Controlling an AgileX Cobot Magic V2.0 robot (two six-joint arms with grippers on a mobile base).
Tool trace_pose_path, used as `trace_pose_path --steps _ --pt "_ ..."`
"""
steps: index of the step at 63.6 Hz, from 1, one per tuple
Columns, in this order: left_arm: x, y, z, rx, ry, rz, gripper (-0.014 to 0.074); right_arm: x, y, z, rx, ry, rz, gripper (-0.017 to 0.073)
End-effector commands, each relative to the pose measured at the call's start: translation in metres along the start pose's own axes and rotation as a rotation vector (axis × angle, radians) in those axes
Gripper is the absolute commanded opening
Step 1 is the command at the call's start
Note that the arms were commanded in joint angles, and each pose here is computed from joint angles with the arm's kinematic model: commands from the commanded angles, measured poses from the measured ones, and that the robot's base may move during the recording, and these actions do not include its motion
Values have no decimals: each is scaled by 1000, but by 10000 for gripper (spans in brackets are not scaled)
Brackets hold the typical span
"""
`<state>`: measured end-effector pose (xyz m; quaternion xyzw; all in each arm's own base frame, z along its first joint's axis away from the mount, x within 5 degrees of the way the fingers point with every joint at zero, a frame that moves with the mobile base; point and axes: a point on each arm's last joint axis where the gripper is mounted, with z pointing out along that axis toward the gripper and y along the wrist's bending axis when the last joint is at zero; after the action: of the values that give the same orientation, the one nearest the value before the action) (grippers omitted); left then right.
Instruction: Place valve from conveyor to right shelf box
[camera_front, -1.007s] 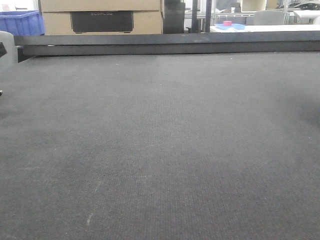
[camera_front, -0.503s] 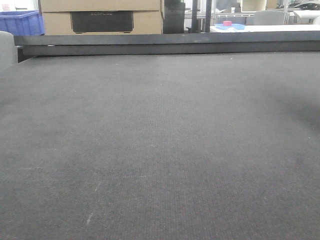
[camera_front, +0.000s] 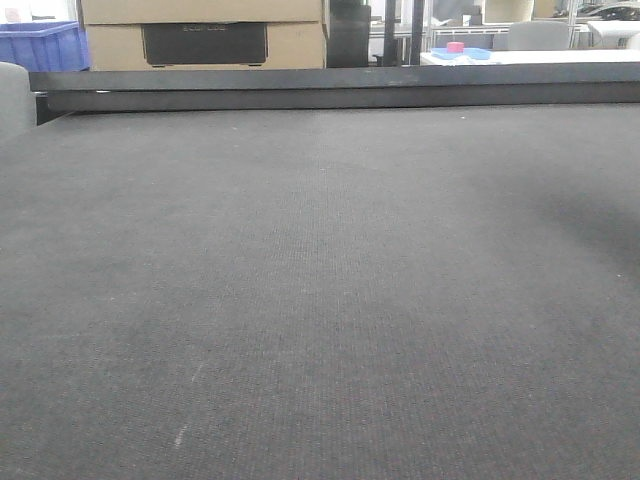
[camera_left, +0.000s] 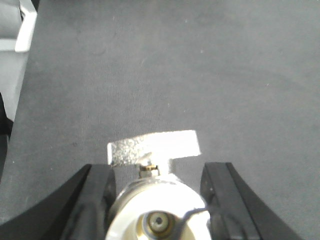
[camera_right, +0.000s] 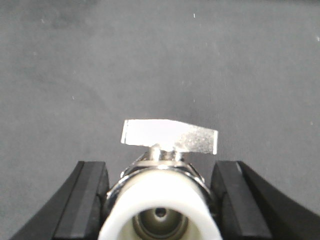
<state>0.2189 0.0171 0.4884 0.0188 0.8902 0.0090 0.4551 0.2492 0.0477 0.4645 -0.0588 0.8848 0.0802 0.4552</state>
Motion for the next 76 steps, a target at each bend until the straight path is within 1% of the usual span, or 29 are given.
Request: trace_pose_path --steps 1,24,42,76 --pt "-5 -1 -5 6 -59 -11 -111 -11 1 -12 3 -113 -11 -155" --pt "-5 -1 -6 6 -61 -11 -111 -12 1 -12 3 -118 -11 -155" --pt "-9 -1 -6 -1 -104 -12 -111 -13 1 -13 3 -135 -11 -155" --pt "-9 -1 -6 -1 -104 -12 -111 -14 1 -13 2 -142 -11 -155"
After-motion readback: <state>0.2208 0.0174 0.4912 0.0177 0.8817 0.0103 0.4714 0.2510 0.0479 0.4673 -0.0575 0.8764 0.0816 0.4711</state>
